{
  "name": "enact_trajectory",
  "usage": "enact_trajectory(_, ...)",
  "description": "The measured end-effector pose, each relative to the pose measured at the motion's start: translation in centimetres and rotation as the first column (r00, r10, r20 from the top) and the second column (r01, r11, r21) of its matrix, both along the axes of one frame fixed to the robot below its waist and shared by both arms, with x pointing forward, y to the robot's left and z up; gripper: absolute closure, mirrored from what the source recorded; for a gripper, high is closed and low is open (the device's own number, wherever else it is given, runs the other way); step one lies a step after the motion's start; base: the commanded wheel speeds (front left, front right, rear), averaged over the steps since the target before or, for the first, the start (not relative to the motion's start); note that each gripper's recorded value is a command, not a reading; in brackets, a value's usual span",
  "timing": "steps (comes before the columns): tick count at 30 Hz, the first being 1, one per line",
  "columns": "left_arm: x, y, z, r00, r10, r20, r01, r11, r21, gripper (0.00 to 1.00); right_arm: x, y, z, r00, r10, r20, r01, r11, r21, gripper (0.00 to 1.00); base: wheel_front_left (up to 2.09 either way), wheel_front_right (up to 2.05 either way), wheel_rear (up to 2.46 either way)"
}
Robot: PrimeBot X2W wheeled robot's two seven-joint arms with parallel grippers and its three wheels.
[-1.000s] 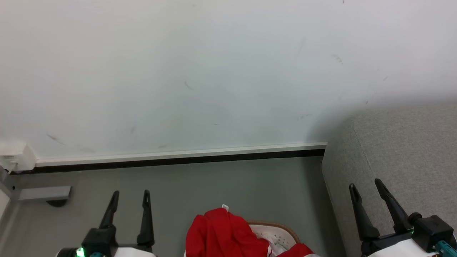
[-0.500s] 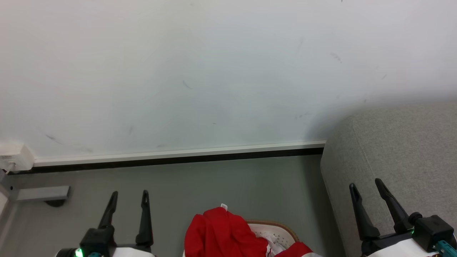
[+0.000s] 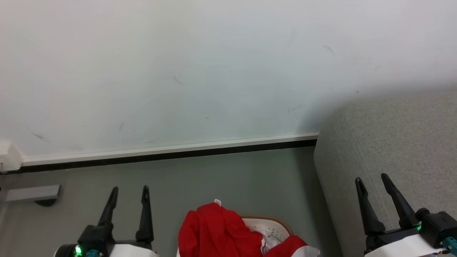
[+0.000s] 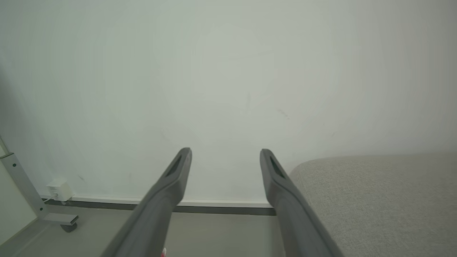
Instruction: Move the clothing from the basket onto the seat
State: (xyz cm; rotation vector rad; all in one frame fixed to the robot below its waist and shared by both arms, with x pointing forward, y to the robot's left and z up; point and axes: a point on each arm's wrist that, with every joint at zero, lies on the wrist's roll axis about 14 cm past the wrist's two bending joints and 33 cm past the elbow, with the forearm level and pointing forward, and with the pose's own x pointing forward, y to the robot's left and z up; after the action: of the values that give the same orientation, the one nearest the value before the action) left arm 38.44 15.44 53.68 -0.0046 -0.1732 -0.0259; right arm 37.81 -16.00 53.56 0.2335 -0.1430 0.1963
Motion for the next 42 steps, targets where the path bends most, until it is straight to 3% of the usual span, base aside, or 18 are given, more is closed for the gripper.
enact_trajectory(12,2.7,-3.6,-0.6,0.994,-0.109,-0.012,0.109,0.994,-0.02,0.0,1.1,-3.5,0.7,0.997,-0.08,0.021,0.081,0.997,-0.014,0.0,0.0,0.0,0.0)
enact_trajectory(27,7.7,-9.9,-5.4,0.948,-0.295,-0.12,0.288,0.955,-0.075,0.0,3.8,-7.8,-0.3,0.982,-0.19,-0.003,0.19,0.982,-0.022,0.0,0.0,0.0,0.0)
enact_trajectory(36,9.5,-13.6,-13.0,0.865,-0.407,-0.294,0.39,0.913,-0.118,0.0,6.2,-9.8,-1.3,0.97,-0.244,-0.009,0.243,0.969,-0.034,0.0,0.0,0.0,0.0)
enact_trajectory(42,9.6,-16.7,-19.1,0.753,-0.498,-0.429,0.489,0.861,-0.14,0.0,8.3,-10.6,-2.4,0.959,-0.282,-0.014,0.282,0.959,-0.008,0.0,0.0,0.0,0.0)
